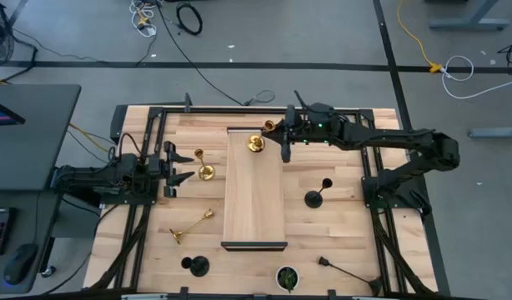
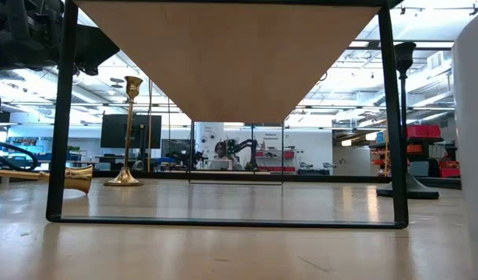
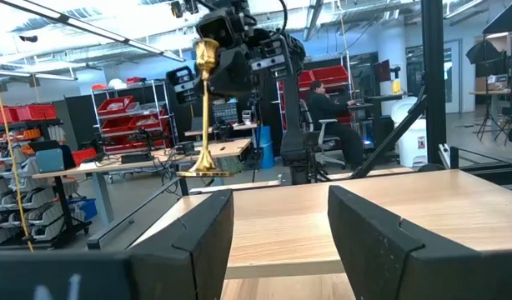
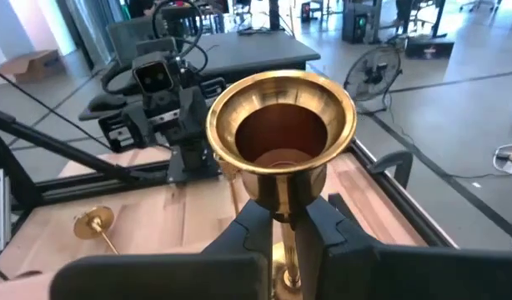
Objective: Pick & Place candle stick holders
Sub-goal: Put the top gold candle holder on the shelf
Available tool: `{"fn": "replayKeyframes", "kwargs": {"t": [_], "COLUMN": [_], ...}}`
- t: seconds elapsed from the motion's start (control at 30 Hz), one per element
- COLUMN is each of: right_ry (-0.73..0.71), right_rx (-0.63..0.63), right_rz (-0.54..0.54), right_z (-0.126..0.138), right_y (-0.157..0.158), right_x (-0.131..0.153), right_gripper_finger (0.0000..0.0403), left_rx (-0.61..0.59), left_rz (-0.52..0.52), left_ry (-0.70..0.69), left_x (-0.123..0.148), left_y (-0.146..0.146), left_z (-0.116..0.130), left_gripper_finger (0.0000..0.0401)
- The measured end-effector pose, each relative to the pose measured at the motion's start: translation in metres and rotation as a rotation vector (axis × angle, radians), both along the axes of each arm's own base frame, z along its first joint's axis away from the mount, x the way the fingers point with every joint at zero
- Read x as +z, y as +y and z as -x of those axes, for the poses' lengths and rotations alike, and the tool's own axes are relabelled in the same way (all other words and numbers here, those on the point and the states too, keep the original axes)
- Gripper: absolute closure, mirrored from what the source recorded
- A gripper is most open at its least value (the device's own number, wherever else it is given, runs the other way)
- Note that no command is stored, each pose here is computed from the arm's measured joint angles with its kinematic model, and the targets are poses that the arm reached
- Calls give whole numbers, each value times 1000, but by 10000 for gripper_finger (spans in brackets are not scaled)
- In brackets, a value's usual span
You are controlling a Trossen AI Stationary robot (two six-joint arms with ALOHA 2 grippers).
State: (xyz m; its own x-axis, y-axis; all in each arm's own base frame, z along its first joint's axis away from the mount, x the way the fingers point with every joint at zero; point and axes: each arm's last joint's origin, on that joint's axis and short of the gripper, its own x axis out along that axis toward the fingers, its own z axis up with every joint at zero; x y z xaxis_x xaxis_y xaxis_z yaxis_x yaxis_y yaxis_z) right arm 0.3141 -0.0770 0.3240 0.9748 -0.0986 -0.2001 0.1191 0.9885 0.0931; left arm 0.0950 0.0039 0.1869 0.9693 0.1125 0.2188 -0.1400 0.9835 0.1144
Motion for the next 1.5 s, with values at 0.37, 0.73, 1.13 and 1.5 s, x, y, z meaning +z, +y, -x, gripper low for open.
{"fn": "replayKeyframes", "kwargs": {"t": [0.37,0.73,1.13,1.5], "right_ry": [154,163,186,171], "right_rx": [-15,-52,-44,-44], "right_rz": [0,-29,-41,-37], "right_z": [-29,-26,-28,-30], "right_y": [-17,-29,-28,-29], "right_x": [-5,-7,-17,-18], "right_gripper_finger": [387,387,387,385], "left_rx": [0,0,0,0], "left_rz": [0,0,0,0], "left_ry": [0,0,0,1], "left_x": [0,0,0,0], "left_y": [0,0,0,0], "left_z": [0,0,0,0], "left_gripper_finger": [204,204,204,204]}}
